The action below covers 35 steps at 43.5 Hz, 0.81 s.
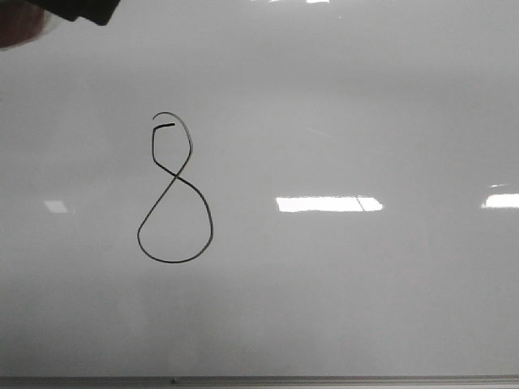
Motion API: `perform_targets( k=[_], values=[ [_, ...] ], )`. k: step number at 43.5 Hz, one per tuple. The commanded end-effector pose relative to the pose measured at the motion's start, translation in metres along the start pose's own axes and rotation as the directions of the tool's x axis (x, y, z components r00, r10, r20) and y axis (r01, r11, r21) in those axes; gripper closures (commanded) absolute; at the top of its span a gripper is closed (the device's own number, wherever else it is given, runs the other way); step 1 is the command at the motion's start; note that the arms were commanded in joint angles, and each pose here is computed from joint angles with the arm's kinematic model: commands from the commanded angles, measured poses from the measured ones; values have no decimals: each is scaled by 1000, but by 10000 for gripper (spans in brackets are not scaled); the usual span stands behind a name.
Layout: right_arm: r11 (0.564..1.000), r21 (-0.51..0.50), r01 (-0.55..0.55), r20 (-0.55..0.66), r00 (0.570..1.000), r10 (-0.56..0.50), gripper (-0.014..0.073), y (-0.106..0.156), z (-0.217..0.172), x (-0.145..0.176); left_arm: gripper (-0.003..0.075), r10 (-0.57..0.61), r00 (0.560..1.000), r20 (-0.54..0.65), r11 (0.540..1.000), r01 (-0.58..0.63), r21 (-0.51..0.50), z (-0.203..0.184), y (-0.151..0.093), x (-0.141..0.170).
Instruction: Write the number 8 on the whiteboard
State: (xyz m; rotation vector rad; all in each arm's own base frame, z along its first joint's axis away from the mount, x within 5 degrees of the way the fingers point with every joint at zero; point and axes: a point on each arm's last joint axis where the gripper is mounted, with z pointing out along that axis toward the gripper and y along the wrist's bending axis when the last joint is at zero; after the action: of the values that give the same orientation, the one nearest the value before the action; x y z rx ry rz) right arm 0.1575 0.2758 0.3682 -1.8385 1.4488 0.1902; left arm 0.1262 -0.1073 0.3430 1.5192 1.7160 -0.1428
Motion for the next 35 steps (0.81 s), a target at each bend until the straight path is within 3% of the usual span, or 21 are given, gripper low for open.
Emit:
perform_targets(
  k=[1, 14, 17, 19, 24, 27, 31, 35],
  values=[
    [995, 97, 5, 92, 996, -15, 653, -11, -25, -12, 457, -9, 996, 91, 998, 14, -57, -11, 6, -13],
    [995, 99, 5, 94, 995, -15, 643, -11, -25, -12, 644, -11, 997, 81, 999, 14, -40, -11, 4, -12],
    [995, 98, 5, 93, 996, -15, 582, -11, -25, -12, 660, -14, 996, 83, 999, 17, -38, -11, 4, -12],
    [995, 97, 4, 93, 996, -13, 494, -11, -25, -12, 660, -14, 996, 83, 999, 17, -38, -11, 4, -12],
    [995, 92, -33, 99, 995, 24, 185, -10, -25, -12, 660, -14, 997, 82, 999, 17, -36, -11, 4, -12],
    [990, 93, -101, 108, 990, 91, 69, -12, -25, -12, 660, -21, 996, 87, 999, 24, -30, -11, 3, -12],
    [974, 120, -194, 103, 978, 182, 62, -22, -30, -2, 660, -76, 993, 95, 996, 79, -28, -11, 4, -12],
    [926, 189, -326, 124, 944, 306, 130, -40, -48, 18, 660, -183, 979, 94, 980, 189, -54, -8, 8, -7]
  ],
)
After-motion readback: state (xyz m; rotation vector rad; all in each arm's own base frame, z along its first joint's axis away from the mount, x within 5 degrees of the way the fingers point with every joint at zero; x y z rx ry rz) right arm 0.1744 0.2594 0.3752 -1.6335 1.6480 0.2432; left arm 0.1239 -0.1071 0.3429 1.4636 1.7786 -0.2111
